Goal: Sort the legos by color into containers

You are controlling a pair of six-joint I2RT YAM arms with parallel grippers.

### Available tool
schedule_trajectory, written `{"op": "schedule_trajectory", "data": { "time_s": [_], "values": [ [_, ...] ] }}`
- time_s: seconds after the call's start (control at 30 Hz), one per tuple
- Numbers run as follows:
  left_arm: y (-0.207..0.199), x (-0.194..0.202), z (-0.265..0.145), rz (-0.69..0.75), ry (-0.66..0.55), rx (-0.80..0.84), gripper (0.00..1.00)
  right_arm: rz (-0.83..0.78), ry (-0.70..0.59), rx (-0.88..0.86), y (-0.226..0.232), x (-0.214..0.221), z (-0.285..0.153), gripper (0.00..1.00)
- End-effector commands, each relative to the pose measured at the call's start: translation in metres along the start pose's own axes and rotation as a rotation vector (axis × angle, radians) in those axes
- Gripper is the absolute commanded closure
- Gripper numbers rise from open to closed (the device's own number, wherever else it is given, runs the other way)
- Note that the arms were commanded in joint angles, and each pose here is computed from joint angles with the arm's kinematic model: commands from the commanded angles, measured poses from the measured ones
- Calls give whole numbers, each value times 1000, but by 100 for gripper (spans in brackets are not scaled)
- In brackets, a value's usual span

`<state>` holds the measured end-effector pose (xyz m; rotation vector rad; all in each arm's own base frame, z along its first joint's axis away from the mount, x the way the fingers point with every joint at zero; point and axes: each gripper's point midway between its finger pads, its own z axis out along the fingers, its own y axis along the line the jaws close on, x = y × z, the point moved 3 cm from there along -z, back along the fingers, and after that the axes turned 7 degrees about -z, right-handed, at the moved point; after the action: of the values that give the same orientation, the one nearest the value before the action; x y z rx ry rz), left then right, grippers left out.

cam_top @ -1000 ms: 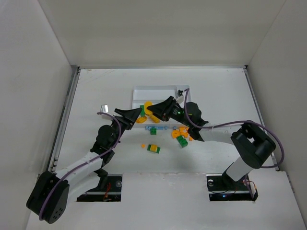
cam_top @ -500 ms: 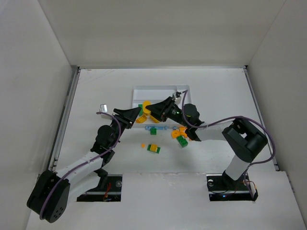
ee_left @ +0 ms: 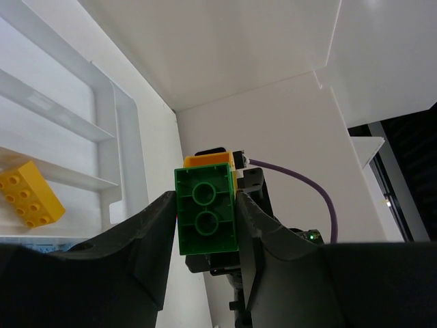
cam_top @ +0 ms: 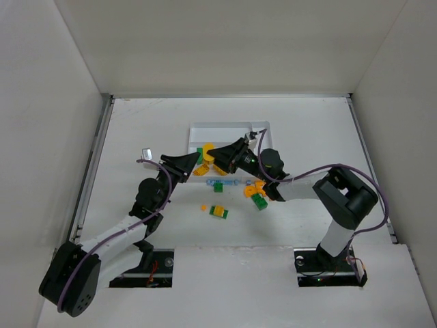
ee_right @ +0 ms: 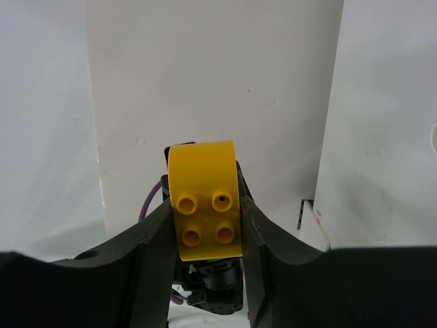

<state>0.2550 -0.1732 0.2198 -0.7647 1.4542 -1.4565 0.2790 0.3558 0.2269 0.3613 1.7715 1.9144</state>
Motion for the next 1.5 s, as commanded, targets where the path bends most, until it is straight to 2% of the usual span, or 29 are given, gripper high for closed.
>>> {"op": "schedule_trajectory", "data": {
  "time_s": [0.0,0.17,0.37,0.83,1.17,1.47],
  "values": [
    [-24,-6,5,2,-21,90,64,1,28,-96,19,4,2,78],
    [-24,-5,8,-14,-15,98,60,16,32,-107,17,5,4,78],
    [-23,-8,8,-14,-24,95,63,21,35,-98,13,6,0,78],
    [-12,-9,11,-28,-37,65,57,24,35,-90,8,7,3,79],
    [-14,-9,10,-19,-22,71,80,14,31,-85,8,7,-4,79],
    [10,-25,-6,19,-5,5,84,-61,-32,-8,-10,-23,-31,79]
  ]
}}
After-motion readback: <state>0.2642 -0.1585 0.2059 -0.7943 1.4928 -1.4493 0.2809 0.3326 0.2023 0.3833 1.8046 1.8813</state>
